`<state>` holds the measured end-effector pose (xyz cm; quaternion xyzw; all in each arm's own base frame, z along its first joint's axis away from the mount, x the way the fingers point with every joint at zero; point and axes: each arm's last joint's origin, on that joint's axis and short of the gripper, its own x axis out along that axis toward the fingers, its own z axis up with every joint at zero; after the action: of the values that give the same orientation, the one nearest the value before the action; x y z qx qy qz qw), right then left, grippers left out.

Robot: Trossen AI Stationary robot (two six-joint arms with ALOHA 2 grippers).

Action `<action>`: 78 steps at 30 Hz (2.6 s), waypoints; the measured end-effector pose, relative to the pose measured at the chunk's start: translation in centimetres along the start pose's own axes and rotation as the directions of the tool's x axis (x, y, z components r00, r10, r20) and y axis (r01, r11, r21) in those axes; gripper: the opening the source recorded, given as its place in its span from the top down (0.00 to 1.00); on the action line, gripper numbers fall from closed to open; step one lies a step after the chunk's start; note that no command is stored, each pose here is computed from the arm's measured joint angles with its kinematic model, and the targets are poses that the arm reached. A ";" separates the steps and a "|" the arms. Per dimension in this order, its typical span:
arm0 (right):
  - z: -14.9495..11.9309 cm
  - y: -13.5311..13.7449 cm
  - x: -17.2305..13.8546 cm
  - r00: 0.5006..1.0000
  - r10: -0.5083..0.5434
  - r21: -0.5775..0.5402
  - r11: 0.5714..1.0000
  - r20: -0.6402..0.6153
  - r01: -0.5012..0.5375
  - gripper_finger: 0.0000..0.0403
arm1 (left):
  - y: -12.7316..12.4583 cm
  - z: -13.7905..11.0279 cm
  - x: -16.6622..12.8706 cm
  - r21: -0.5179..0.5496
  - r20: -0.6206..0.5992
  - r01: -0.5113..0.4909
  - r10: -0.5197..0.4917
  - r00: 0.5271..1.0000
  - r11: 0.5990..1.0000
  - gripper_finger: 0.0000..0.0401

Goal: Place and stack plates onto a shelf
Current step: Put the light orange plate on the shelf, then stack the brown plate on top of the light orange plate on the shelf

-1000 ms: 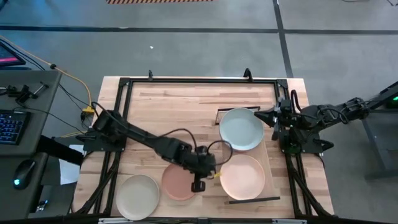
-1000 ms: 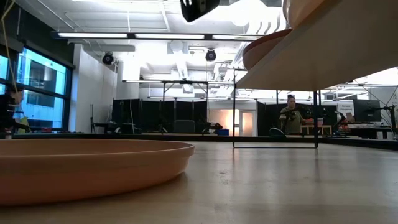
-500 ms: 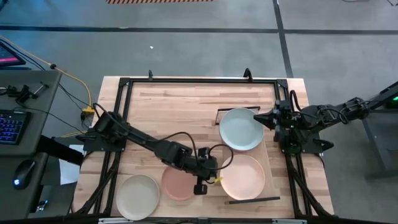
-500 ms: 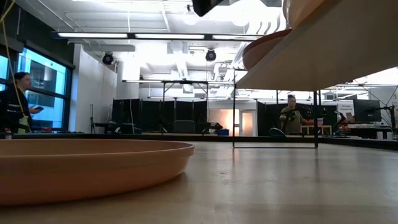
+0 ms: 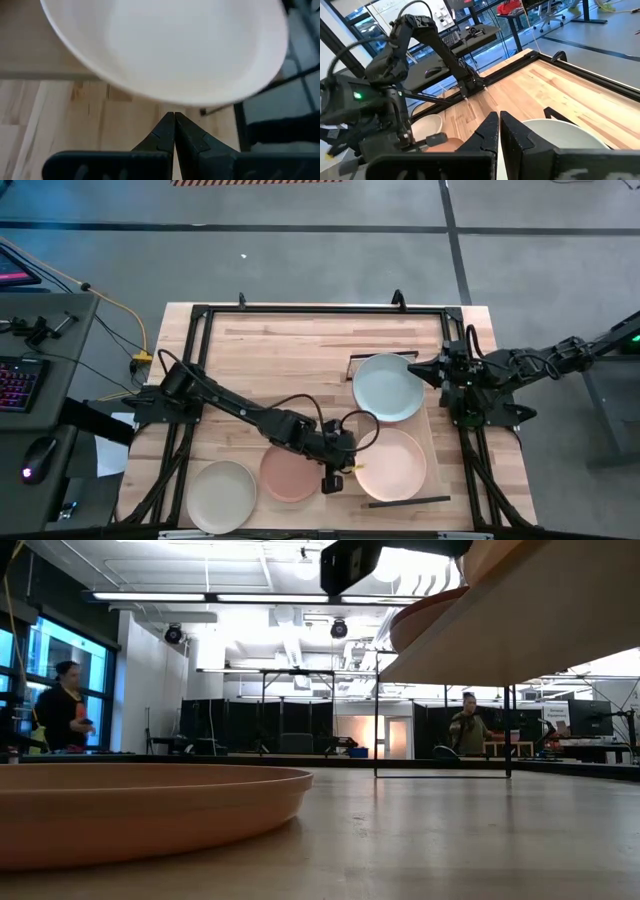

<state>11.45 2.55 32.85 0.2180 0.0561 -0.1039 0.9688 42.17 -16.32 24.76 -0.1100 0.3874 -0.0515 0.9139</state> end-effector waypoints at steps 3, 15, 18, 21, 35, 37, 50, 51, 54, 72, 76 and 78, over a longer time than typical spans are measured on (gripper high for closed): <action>0.0 0.0 0.0 1.000 -0.001 -0.002 1.000 -0.003 0.001 1.00 | -0.1 0.2 -0.1 -0.014 0.004 0.002 -0.002 1.000 1.000 1.00; -0.3 -0.1 0.1 0.999 -0.017 -0.021 1.000 -0.032 0.017 1.00 | -0.5 1.2 -1.5 -0.002 -0.046 0.014 -0.014 0.999 1.000 1.00; -0.5 -0.2 0.1 0.999 -0.023 -0.027 0.999 -0.041 0.022 1.00 | -0.6 1.4 -1.6 0.012 -0.042 0.016 -0.016 0.999 1.000 1.00; -0.5 -0.2 0.2 0.999 -0.025 -0.030 0.999 -0.045 0.024 1.00 | -0.5 1.5 -1.6 0.010 -0.031 0.019 -0.019 0.999 1.000 1.00; -0.5 -0.2 0.2 0.998 -0.027 -0.032 0.999 -0.048 0.026 1.00 | 1.6 2.8 -1.1 -0.009 0.020 0.003 -0.002 1.000 1.000 1.00; -0.5 -0.2 0.1 0.998 -0.028 -0.033 0.999 -0.049 0.026 1.00 | 1.8 3.0 -1.1 -0.003 0.028 0.002 -0.002 1.000 1.000 1.00; -0.6 -0.2 0.1 0.998 -0.030 -0.036 0.999 -0.053 0.028 1.00 | 2.7 3.5 -1.4 0.071 0.051 -0.039 0.036 0.998 0.997 1.00; -0.6 -0.2 0.1 0.998 -0.030 -0.036 0.999 -0.053 0.028 1.00 | 3.0 3.6 -2.0 0.070 0.046 -0.065 0.062 0.997 0.995 1.00; -0.6 -0.2 0.1 0.998 -0.029 -0.053 0.998 -0.052 0.026 1.00 | 3.7 5.0 -5.0 0.070 0.121 -0.101 0.092 0.988 0.992 1.00; -0.8 -0.1 -0.2 0.986 0.097 -0.176 0.977 -0.136 -0.120 1.00 | 6.8 0.9 -14.6 -0.122 0.542 0.046 0.028 0.840 0.991 1.00; -0.6 0.2 0.0 0.988 0.115 -0.168 0.977 -0.108 -0.132 1.00 | 7.4 -1.2 -16.5 -0.156 0.673 0.074 0.051 0.738 0.985 1.00; -0.4 0.4 0.1 0.988 0.126 -0.161 0.977 -0.089 -0.139 1.00 | 7.9 -2.3 -17.5 -0.165 0.702 0.079 0.060 0.710 0.983 1.00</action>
<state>11.64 3.05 32.65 0.1435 0.0879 -0.0253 0.9854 28.47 -5.93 33.50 -0.2066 0.0123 0.0253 0.9780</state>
